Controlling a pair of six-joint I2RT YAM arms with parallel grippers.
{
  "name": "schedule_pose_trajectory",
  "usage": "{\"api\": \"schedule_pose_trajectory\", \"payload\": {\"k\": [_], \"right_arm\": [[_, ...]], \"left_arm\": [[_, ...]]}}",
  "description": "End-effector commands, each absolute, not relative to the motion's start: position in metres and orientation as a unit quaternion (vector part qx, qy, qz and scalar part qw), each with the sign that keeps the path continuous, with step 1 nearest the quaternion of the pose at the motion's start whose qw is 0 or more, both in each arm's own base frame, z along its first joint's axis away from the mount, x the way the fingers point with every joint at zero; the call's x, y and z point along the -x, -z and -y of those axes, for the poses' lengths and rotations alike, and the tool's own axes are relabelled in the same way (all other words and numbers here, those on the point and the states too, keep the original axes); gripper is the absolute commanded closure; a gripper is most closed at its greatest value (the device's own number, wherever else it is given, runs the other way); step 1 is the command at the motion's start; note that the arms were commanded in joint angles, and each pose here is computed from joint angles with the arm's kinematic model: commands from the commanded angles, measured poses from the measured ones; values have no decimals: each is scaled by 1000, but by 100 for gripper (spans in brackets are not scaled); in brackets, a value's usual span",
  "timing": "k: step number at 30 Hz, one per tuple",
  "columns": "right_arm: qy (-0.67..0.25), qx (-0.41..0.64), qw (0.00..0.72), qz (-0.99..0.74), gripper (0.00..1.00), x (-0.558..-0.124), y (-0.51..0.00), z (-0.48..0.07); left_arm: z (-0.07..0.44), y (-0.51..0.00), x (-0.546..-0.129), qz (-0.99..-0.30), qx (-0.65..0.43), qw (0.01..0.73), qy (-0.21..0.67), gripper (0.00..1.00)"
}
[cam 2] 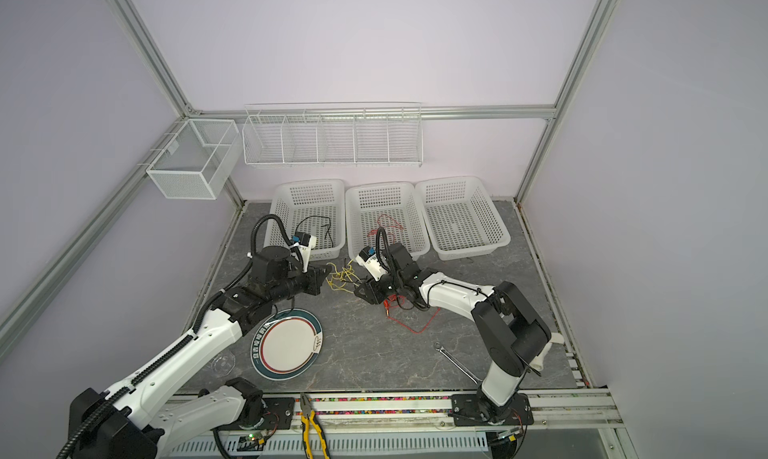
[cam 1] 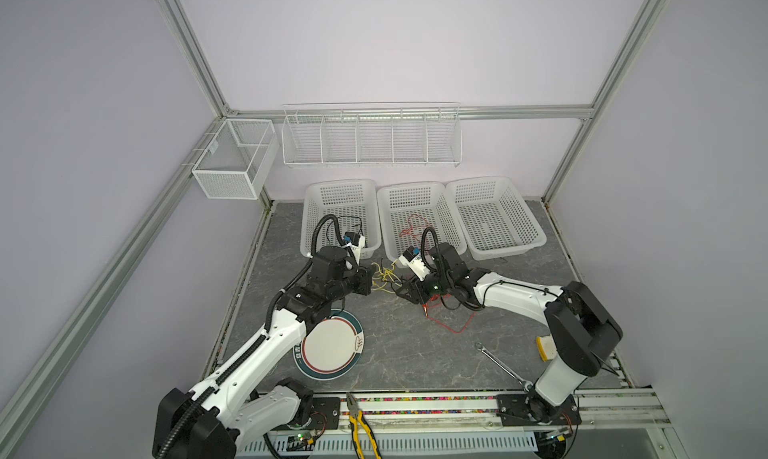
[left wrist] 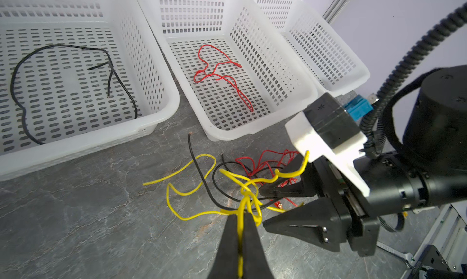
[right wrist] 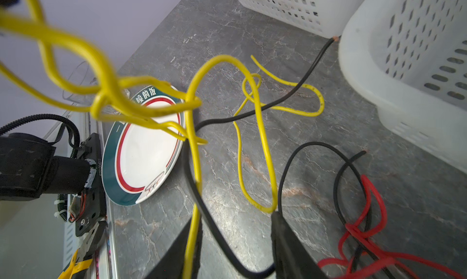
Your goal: Untangle the cables
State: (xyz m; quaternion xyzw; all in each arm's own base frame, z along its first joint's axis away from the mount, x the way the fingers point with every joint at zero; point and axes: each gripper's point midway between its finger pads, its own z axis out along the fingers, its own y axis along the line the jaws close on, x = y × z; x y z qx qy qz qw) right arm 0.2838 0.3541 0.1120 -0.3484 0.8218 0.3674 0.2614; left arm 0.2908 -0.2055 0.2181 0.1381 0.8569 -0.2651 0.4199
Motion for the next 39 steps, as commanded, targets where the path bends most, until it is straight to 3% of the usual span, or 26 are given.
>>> {"api": "schedule_pose_trajectory", "payload": {"k": [1, 15, 30, 39], "right_arm": [[-357, 353, 273, -821, 54, -286, -101, -353], [-308, 307, 309, -846, 92, -308, -88, -337], [-266, 259, 350, -860, 93, -320, -103, -291], [-366, 342, 398, -769, 93, -294, -212, -324]], "left_arm": [[202, -237, -296, -848, -133, 442, 259, 100], [172, -235, -302, -864, -81, 457, 193, 100], [111, -216, -292, -893, -26, 446, 51, 100], [106, -208, -289, -893, -31, 447, 40, 100]]}}
